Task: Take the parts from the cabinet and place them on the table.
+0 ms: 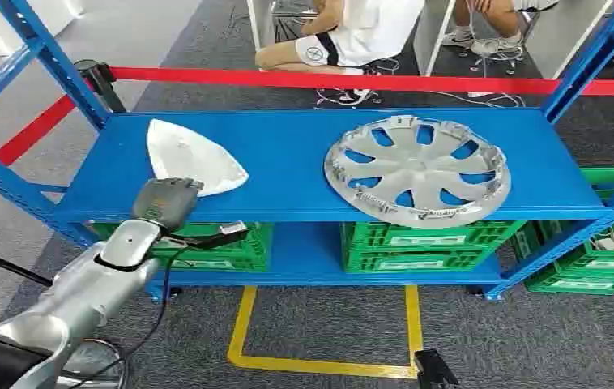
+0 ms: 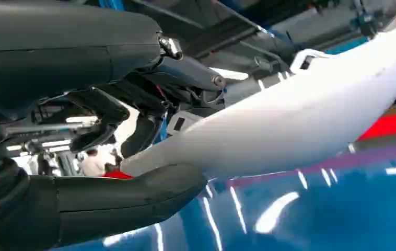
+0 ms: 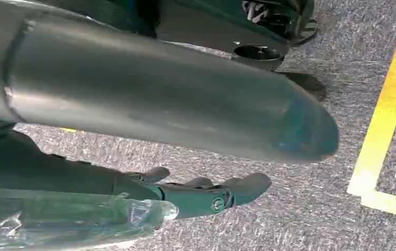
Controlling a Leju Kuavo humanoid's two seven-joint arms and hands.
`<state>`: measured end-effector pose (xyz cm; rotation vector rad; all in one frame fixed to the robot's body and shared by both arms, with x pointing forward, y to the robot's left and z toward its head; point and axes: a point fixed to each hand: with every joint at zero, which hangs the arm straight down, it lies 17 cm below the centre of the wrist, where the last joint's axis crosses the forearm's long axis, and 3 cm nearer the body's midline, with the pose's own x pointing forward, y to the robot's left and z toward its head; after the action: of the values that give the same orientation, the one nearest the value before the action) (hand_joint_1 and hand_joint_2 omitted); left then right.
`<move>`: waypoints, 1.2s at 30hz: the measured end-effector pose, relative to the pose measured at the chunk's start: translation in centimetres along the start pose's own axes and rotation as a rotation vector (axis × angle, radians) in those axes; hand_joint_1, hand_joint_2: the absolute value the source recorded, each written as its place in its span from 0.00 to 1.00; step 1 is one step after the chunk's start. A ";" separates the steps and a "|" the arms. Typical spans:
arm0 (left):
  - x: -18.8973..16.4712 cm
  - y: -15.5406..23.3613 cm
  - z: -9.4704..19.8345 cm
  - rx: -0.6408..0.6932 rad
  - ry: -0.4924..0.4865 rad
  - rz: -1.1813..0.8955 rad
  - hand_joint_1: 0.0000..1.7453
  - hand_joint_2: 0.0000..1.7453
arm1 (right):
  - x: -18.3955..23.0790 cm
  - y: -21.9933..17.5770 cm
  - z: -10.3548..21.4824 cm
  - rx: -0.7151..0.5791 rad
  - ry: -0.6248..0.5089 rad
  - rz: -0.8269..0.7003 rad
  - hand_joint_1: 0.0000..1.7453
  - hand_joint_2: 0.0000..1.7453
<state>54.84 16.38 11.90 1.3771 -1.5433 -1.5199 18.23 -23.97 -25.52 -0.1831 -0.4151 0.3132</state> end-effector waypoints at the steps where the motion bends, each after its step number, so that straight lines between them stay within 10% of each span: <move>1: -0.2 0.4 -0.4 0.009 -0.005 -0.010 0.97 1.00 | 0.0 0.0 0.0 0.000 0.000 0.000 0.00 0.00; 36: 2.1 3.6 -2.3 0.077 -0.145 -0.097 0.96 1.00 | -0.1 -0.3 0.0 -0.009 0.000 -0.032 0.00 0.00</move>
<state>55.29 13.02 15.23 1.4308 -1.6596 -1.6664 18.28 -24.27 -25.51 -0.1853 -0.4195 0.2801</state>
